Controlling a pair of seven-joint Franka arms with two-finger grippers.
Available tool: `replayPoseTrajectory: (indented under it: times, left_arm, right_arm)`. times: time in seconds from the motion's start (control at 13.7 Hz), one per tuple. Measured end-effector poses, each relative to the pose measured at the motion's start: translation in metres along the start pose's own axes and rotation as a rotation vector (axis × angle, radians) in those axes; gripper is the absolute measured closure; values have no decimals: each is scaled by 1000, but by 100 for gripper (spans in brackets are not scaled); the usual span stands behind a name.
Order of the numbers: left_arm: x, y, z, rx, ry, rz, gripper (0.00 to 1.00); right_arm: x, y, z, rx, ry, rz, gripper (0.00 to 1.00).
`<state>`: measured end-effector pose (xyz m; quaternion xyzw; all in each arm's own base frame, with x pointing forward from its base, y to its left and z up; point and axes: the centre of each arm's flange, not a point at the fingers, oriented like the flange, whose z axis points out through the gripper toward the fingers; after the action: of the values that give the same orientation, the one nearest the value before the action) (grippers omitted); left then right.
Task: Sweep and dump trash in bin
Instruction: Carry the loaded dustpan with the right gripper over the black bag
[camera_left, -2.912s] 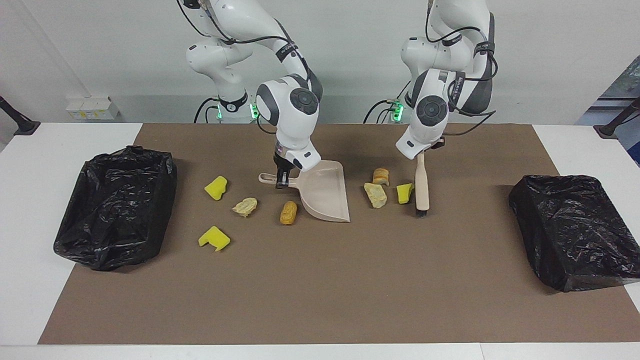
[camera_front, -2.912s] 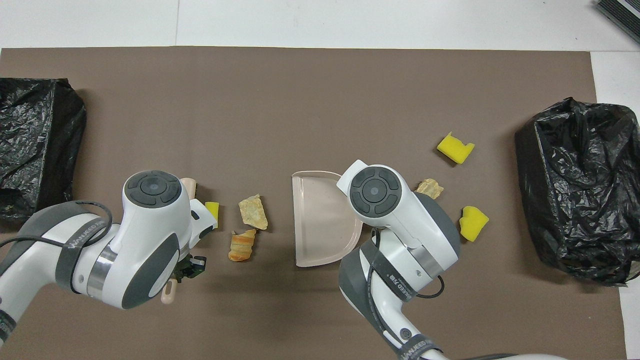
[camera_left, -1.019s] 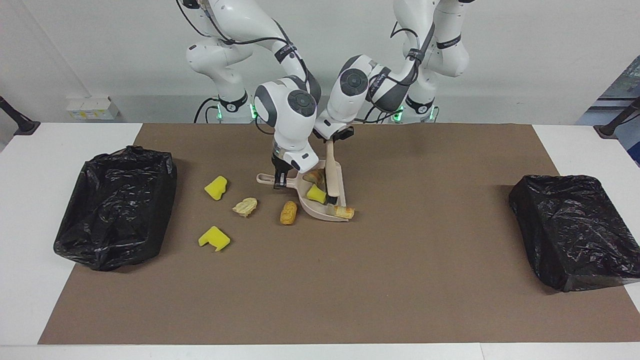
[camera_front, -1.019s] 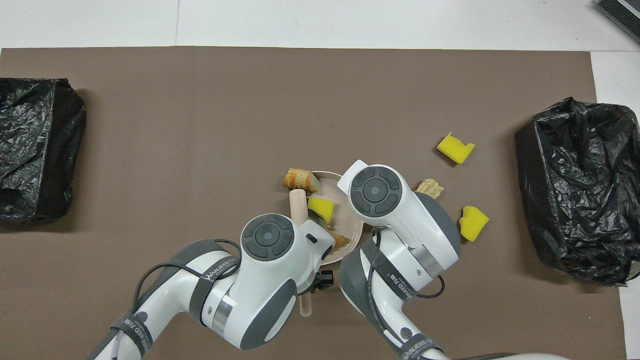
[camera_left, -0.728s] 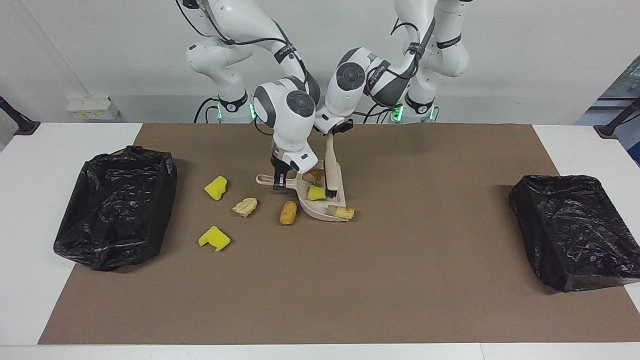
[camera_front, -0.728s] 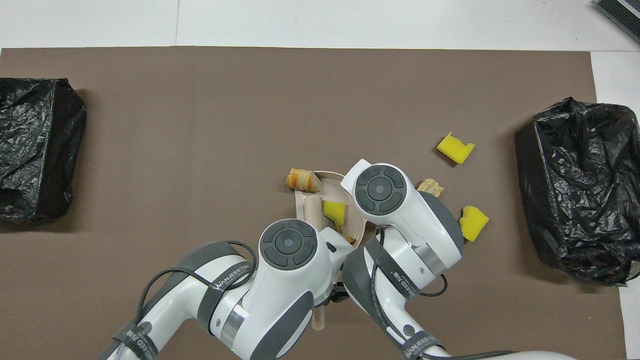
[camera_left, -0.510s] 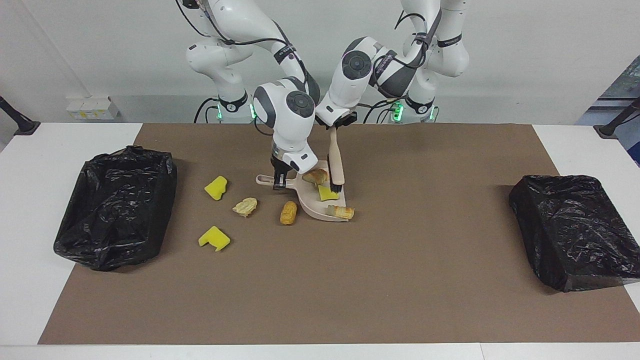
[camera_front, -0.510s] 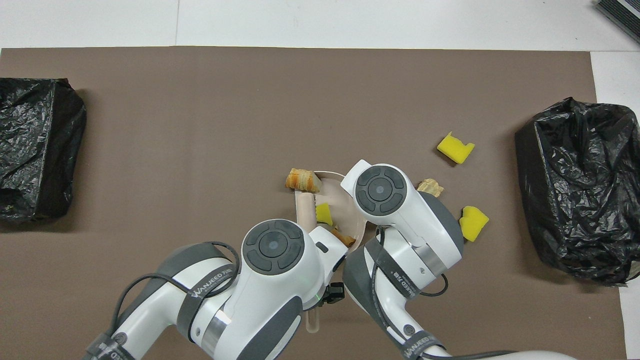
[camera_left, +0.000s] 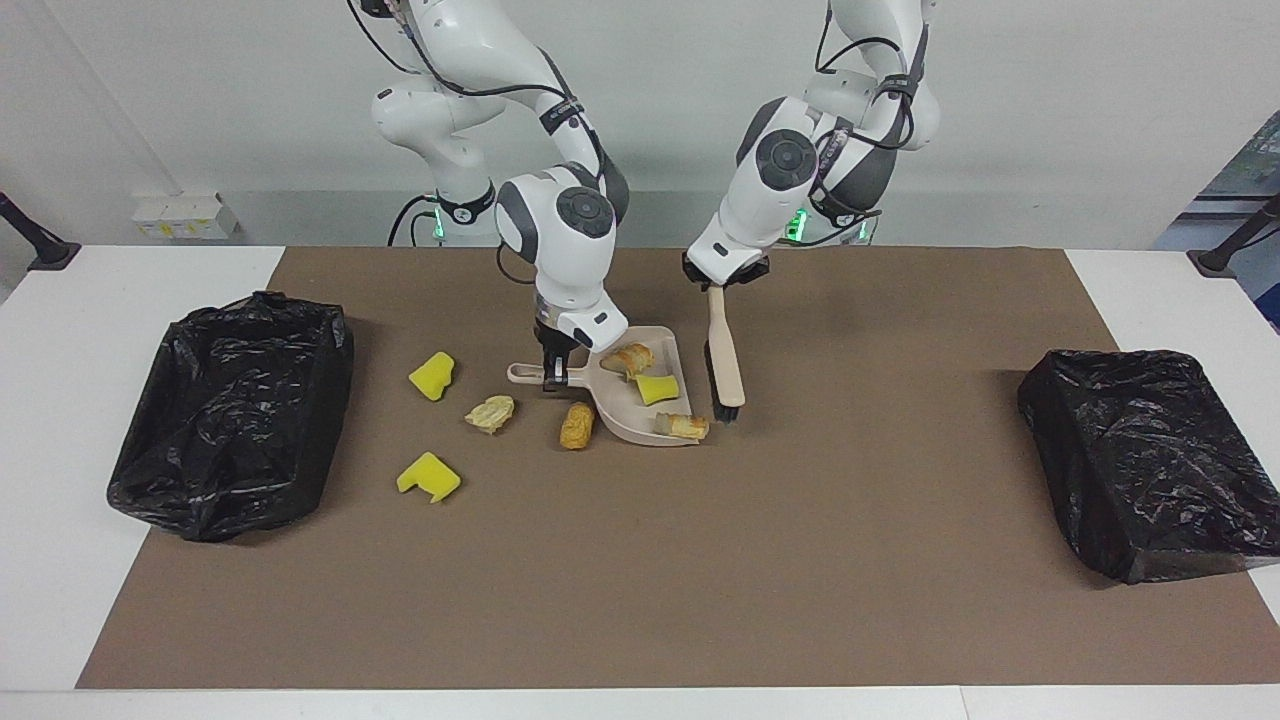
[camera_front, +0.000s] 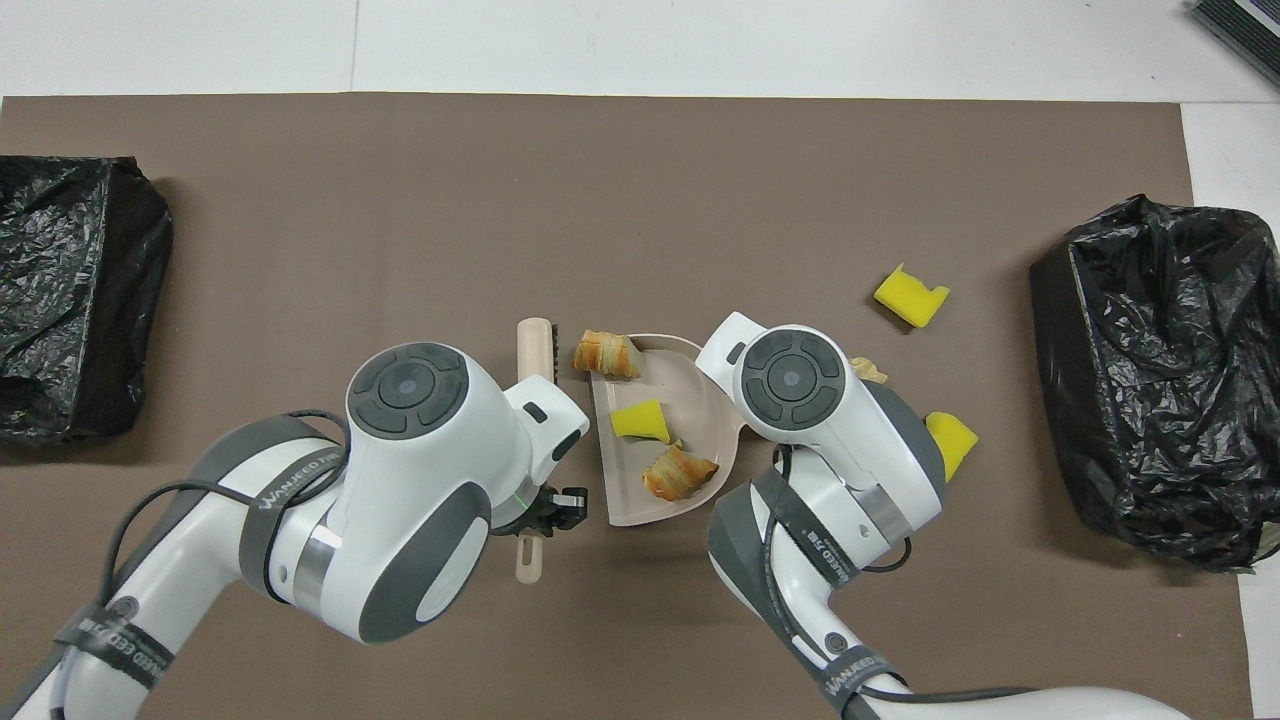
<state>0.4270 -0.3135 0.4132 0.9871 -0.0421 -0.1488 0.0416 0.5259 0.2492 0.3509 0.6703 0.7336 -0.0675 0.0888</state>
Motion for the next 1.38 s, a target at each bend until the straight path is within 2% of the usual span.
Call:
replayPoseTrajectory:
  times: [0.29,0.58,0.95,1.16,1.38]
  left_arm:
    - [27,-23,21,14,-19,82,72]
    - [8,9,43,48,-52,106,72]
    - [-66,58,73,126,-74,50,72]
    - [-126,87,87,173,-61,40,72]
    - [-178,113,95,193,-26,20,72]
  right_arm:
    - [-16,5,-13,-19,24,6,68]
    - [-55,6,-46,-16,107,-19,68]
    - [-98,6,-62,4,117,-34,68]
    - [-125,14,-71,14,114,-10,68]
    - [-168,24,-82,12,114,3,68]
